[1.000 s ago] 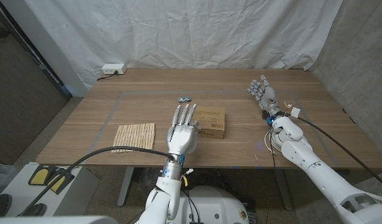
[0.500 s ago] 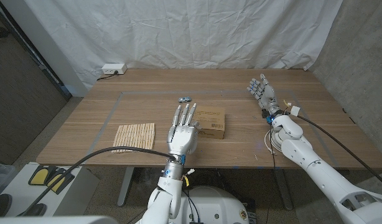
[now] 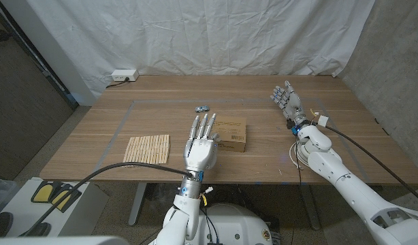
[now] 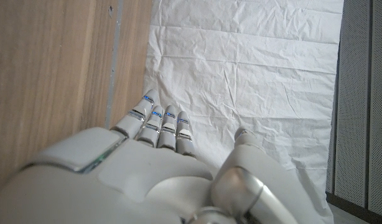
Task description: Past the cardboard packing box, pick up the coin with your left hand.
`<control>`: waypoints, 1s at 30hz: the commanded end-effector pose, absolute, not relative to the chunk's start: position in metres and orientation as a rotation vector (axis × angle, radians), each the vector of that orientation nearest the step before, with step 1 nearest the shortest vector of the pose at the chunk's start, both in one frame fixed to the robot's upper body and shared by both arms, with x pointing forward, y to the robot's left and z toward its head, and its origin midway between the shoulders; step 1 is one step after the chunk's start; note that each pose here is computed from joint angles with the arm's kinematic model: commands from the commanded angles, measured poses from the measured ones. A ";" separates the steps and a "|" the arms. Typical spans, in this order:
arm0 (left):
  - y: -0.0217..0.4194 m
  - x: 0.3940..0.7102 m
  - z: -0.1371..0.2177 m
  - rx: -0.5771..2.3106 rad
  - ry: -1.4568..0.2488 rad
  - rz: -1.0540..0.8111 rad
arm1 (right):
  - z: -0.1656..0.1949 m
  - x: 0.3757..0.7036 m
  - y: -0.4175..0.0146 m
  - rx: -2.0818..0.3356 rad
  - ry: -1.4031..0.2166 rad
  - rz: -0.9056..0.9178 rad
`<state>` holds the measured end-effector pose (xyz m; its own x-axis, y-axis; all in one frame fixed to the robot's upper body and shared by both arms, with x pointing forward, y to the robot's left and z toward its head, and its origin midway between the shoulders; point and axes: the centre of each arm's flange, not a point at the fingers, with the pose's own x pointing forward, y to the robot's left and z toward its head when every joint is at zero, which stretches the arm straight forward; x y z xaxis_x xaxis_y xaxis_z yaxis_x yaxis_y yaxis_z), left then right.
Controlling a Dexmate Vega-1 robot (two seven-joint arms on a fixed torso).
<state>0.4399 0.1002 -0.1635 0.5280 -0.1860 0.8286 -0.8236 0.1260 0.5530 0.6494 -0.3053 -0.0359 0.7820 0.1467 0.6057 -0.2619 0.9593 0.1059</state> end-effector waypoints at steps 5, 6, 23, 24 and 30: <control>0.101 0.446 -0.168 1.380 -0.976 0.622 | -0.034 0.653 -0.304 0.188 -0.631 0.223; 0.101 0.447 -0.168 1.380 -0.972 0.624 | -0.035 0.653 -0.304 0.189 -0.630 0.224; 0.101 0.455 -0.172 1.382 -0.974 0.611 | -0.033 0.655 -0.305 0.190 -0.631 0.221; 0.101 0.455 -0.172 1.378 -0.975 0.609 | -0.034 0.656 -0.305 0.189 -0.630 0.221; 0.102 0.457 -0.172 1.366 -0.984 0.619 | -0.035 0.656 -0.305 0.192 -0.627 0.219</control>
<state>0.4527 0.1015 -0.1701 0.4999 -0.1767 0.8478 -0.8413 0.1334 0.5239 0.6548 -0.3050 -0.0342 0.7865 0.1459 0.6001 -0.2609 0.9592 0.1087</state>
